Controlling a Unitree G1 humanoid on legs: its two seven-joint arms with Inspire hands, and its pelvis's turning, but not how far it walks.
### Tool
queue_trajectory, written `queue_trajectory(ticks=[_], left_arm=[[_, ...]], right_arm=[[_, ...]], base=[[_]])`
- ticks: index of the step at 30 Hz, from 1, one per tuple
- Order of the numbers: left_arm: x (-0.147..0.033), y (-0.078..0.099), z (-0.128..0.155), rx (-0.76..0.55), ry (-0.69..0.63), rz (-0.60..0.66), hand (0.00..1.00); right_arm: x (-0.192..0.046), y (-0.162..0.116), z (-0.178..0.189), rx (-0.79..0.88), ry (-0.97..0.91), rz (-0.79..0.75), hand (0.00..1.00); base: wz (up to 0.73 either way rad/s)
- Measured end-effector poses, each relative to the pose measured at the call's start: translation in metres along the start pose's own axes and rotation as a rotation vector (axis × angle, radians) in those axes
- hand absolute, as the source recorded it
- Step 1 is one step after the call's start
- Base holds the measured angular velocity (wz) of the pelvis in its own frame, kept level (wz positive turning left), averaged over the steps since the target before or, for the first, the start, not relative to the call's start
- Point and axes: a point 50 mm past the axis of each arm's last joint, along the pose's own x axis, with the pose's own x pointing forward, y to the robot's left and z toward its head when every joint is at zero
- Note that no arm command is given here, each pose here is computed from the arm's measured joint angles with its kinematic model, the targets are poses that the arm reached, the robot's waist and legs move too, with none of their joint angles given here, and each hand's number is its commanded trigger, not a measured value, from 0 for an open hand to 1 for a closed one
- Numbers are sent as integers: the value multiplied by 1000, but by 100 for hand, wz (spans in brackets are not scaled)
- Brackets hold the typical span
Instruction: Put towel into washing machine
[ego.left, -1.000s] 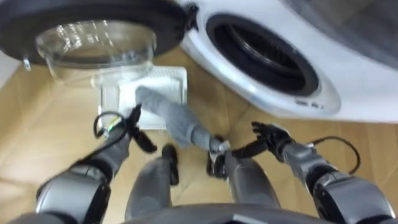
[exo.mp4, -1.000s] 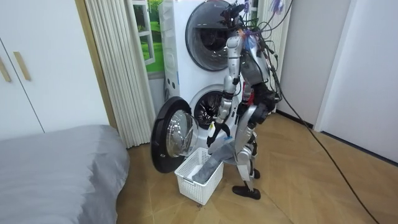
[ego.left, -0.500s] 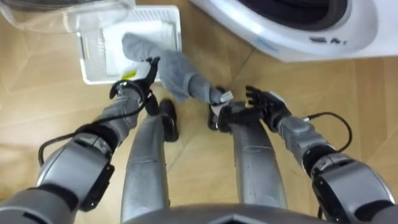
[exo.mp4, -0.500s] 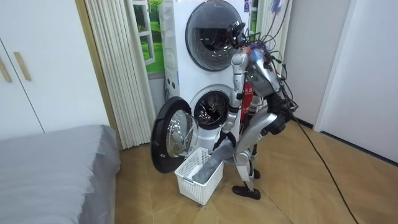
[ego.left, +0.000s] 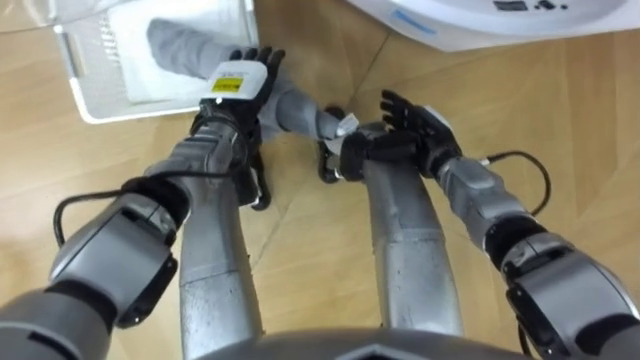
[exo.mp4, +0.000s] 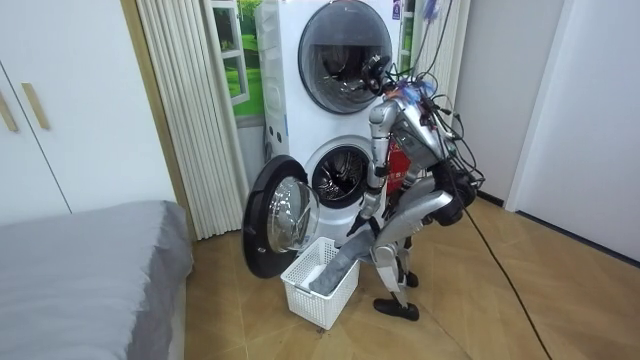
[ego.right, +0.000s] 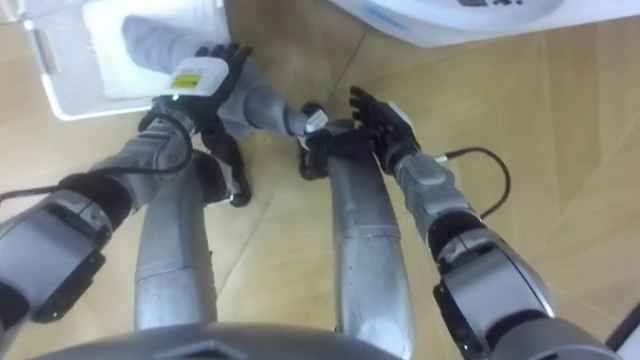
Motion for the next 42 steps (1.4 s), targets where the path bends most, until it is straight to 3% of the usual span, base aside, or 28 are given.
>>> queue_trajectory(ticks=[12,13,14,26,38,42], left_arm=[[-2,1,-15,60,32,-17,0],[-1,3,-15,65,27,-14,25],[0,4,-15,68,25,-12,98],[8,22,-12,129,-12,-11,100],[6,16,-14,131,-5,-55,100],[-2,1,-17,134,0,-92,100]], right_arm=[[1,1,5,64,-34,28,0],[1,1,5,66,-39,34,0],[1,1,5,67,-42,36,0],[4,-2,14,16,-39,45,0],[4,-4,10,51,-28,16,0],[2,-4,1,49,5,3,0]], base=[[-1],[0],[0],[0],[0],[2]])
